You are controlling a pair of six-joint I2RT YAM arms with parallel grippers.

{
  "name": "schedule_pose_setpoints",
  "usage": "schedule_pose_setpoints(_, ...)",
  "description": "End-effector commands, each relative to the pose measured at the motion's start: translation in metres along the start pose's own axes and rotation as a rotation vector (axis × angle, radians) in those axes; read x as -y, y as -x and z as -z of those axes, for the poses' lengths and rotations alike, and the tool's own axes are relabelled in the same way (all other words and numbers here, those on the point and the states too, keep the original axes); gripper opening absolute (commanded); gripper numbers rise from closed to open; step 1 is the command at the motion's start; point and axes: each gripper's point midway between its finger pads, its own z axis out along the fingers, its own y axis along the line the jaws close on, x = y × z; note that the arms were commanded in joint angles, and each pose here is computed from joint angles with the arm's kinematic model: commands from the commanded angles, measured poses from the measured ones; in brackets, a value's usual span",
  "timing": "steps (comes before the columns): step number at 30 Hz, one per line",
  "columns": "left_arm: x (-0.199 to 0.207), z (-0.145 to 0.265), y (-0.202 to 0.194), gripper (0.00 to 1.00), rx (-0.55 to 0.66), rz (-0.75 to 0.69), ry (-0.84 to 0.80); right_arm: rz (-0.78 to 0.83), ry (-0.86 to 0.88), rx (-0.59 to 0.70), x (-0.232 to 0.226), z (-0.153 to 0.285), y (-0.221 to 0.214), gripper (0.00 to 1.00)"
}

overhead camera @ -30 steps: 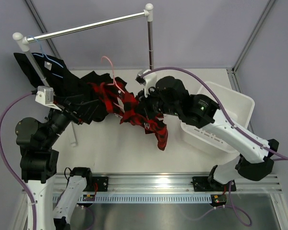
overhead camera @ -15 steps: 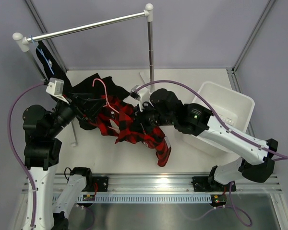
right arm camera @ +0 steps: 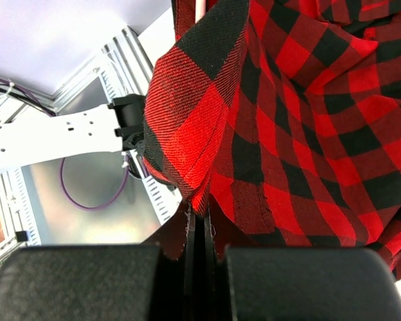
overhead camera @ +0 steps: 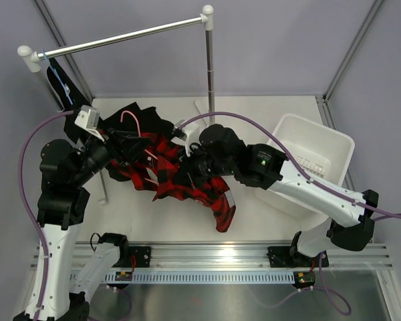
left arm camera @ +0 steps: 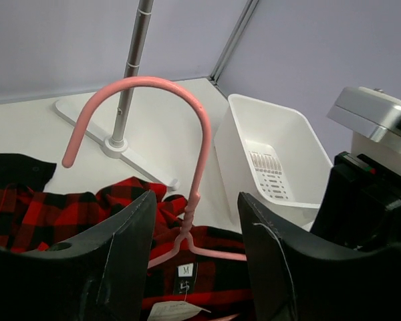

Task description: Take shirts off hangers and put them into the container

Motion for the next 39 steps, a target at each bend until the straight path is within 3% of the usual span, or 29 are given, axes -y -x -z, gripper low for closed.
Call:
schedule_pose_setpoints(1,-0.011,-0.007,-0.006,0.56,-0.022,-0.024,0.034,0.016,0.064,0.105,-0.025,0.012,0.033,0.00)
schedule_pose_setpoints(4,-0.014,-0.009,-0.009,0.50,-0.032,-0.029,0.048,0.021,0.069,0.101,-0.028,0.011,0.032,0.00)
schedule_pose_setpoints(7,-0.018,-0.010,-0.007,0.00,-0.028,-0.024,0.078,0.018,0.059,0.098,-0.028,0.009,0.031,0.00)
schedule_pose_setpoints(9,-0.023,-0.007,-0.007,0.00,-0.026,-0.011,0.118,0.016,0.054,0.092,-0.027,0.009,0.030,0.00)
schedule_pose_setpoints(12,-0.032,0.001,0.000,0.00,0.008,0.004,0.205,0.022,-0.028,0.069,-0.013,0.009,0.018,0.49)
schedule_pose_setpoints(14,-0.031,0.005,0.009,0.00,0.026,-0.003,0.224,0.033,-0.122,0.080,0.001,0.018,0.012,0.76)
schedule_pose_setpoints(17,-0.027,0.006,0.014,0.00,0.016,-0.012,0.218,0.031,-0.117,0.081,0.006,0.030,-0.005,0.78)
schedule_pose_setpoints(27,-0.022,0.007,0.015,0.00,0.012,-0.015,0.198,0.023,-0.168,0.131,0.029,0.075,-0.042,0.78)
schedule_pose_setpoints(30,-0.021,0.007,0.017,0.00,0.014,-0.018,0.195,0.020,-0.182,0.142,0.034,0.076,-0.047,0.73)
schedule_pose_setpoints(33,-0.019,0.007,0.017,0.00,0.013,-0.016,0.184,0.015,-0.191,0.140,0.036,0.073,-0.048,0.62)
schedule_pose_setpoints(37,-0.020,0.008,0.016,0.00,0.011,-0.025,0.193,0.009,-0.209,0.132,0.039,0.072,-0.050,0.29)
schedule_pose_setpoints(39,-0.021,0.009,0.016,0.00,0.008,-0.030,0.203,-0.002,-0.239,0.136,0.044,0.074,-0.049,0.17)
